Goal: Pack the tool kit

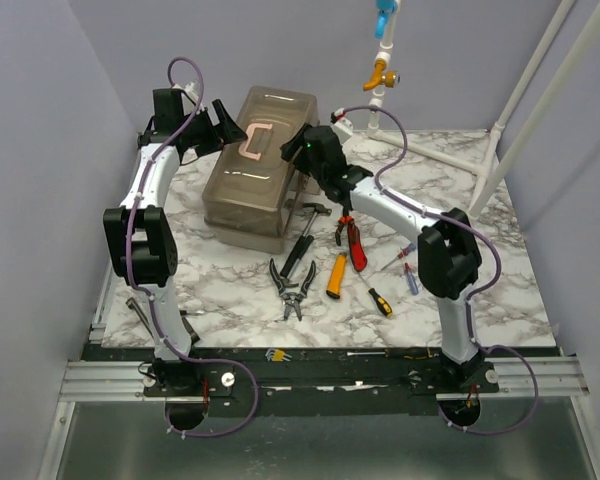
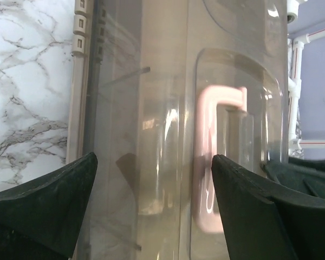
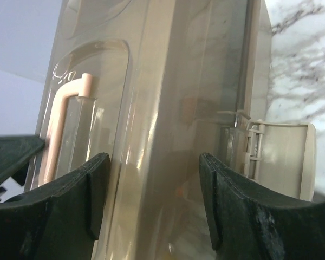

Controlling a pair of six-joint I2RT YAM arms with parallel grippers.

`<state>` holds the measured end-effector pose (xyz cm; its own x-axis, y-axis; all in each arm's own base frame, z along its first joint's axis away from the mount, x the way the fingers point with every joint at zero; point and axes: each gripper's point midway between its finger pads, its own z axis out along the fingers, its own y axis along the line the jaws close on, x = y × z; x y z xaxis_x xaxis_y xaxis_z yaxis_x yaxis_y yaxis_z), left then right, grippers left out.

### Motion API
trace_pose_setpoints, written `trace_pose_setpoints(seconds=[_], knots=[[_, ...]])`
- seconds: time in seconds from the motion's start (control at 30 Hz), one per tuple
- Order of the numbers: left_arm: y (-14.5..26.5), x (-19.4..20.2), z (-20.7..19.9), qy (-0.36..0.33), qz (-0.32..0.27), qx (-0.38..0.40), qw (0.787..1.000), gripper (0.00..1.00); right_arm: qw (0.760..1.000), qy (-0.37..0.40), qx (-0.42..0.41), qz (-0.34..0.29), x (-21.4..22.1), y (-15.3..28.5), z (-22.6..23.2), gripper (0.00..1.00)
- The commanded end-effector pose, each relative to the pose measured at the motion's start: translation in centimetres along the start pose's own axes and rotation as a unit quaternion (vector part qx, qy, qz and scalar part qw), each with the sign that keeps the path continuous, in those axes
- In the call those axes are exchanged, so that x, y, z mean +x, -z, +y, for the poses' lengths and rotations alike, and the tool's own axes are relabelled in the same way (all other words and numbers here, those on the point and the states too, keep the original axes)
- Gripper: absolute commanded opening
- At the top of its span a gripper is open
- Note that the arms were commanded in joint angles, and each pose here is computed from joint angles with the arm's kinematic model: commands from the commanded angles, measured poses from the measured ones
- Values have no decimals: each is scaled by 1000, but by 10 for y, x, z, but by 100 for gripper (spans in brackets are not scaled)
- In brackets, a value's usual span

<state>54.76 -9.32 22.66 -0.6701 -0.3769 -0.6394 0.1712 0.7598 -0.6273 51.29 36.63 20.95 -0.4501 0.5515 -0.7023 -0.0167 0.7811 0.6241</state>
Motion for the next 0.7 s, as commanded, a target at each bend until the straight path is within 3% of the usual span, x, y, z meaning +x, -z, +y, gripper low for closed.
trace_pose_setpoints(seconds=[0.0, 0.23, 0.37, 0.53, 0.67], knots=[[21, 10, -7, -8, 13, 22, 1000, 88, 994, 10, -28, 105, 119, 55, 29, 64], [39, 56, -1, 1, 51, 22, 998, 86, 993, -35, -63, 97, 145, 117, 43, 63], [56, 76, -11, 4, 35, 42, 999, 86, 991, -38, -90, 93, 138, 141, 48, 64], [65, 84, -26, -1, 32, 47, 998, 87, 994, 7, -97, 53, 99, 157, 57, 96], [88, 66, -21, -30, -16, -22, 999, 97, 994, 32, -103, 24, 64, 173, 54, 100]])
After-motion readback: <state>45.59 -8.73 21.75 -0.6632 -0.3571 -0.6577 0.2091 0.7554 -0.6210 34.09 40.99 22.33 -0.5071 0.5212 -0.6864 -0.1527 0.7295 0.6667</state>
